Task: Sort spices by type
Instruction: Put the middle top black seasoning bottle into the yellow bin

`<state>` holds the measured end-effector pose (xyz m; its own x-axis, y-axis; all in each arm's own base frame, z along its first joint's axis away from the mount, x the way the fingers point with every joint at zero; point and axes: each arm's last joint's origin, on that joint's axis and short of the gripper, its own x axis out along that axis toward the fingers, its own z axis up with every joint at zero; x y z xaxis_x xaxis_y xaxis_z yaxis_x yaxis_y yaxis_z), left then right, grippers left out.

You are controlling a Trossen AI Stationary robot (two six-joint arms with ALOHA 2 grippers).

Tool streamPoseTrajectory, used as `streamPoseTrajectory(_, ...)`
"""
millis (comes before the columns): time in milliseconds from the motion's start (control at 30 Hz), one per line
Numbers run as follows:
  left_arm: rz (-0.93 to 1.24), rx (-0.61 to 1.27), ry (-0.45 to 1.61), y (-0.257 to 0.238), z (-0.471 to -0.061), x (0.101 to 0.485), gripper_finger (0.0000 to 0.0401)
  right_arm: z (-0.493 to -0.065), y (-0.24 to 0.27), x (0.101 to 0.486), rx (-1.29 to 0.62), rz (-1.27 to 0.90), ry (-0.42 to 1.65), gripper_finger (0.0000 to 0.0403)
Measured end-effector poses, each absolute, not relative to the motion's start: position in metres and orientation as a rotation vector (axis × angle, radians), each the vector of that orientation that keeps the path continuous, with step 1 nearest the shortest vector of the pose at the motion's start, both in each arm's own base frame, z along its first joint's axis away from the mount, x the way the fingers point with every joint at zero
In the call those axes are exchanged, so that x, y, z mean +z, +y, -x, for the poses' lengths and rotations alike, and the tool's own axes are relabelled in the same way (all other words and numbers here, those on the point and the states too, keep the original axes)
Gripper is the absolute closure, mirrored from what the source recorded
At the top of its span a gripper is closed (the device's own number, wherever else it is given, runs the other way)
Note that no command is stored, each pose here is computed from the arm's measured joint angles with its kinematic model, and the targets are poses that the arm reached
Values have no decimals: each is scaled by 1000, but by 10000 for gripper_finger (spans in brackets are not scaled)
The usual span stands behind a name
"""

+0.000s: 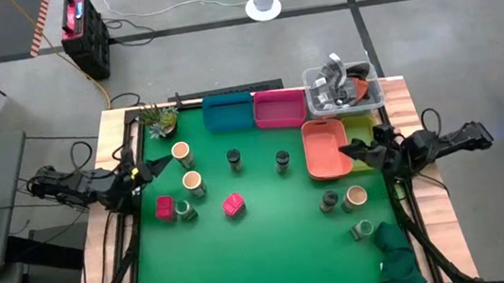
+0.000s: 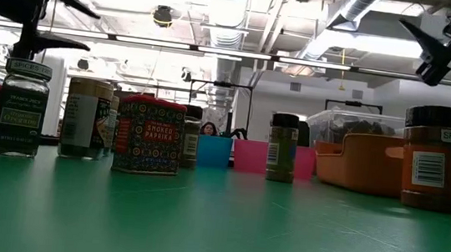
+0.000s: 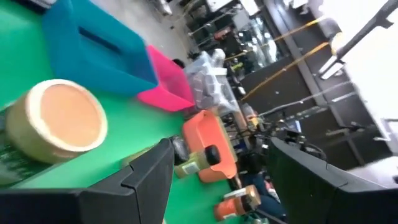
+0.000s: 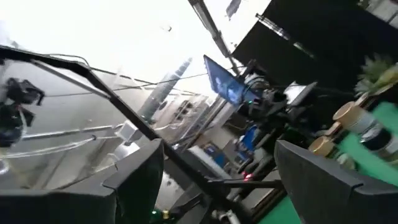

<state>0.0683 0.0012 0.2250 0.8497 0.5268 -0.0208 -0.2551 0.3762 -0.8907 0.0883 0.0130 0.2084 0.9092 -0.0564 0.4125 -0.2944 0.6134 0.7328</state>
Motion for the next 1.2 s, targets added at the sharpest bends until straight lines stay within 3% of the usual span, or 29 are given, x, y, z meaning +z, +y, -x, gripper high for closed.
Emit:
streamPoseTrajectory(333, 878, 502, -277, -1, -76, 260, 159, -105, 12, 259, -228, -643, -24, 74)
streamPoseTrajectory(633, 695, 695, -175, -1, -91, 307, 159, -169, 18, 304, -429, -329, 451, 74)
streamPoseTrajectory(900, 688, 731, -11, 9, -84, 350, 159, -248, 9, 319, -274, -88, 777, 66)
streamPoseTrajectory(1100, 591, 685, 174, 10, -92, 360, 159, -295, -9, 306, -242, -73, 914, 15)
streamPoseTrajectory(1200, 552, 640, 251, 10, -101, 359, 159, -312, -20, 294, -275, -100, 1002, 9)
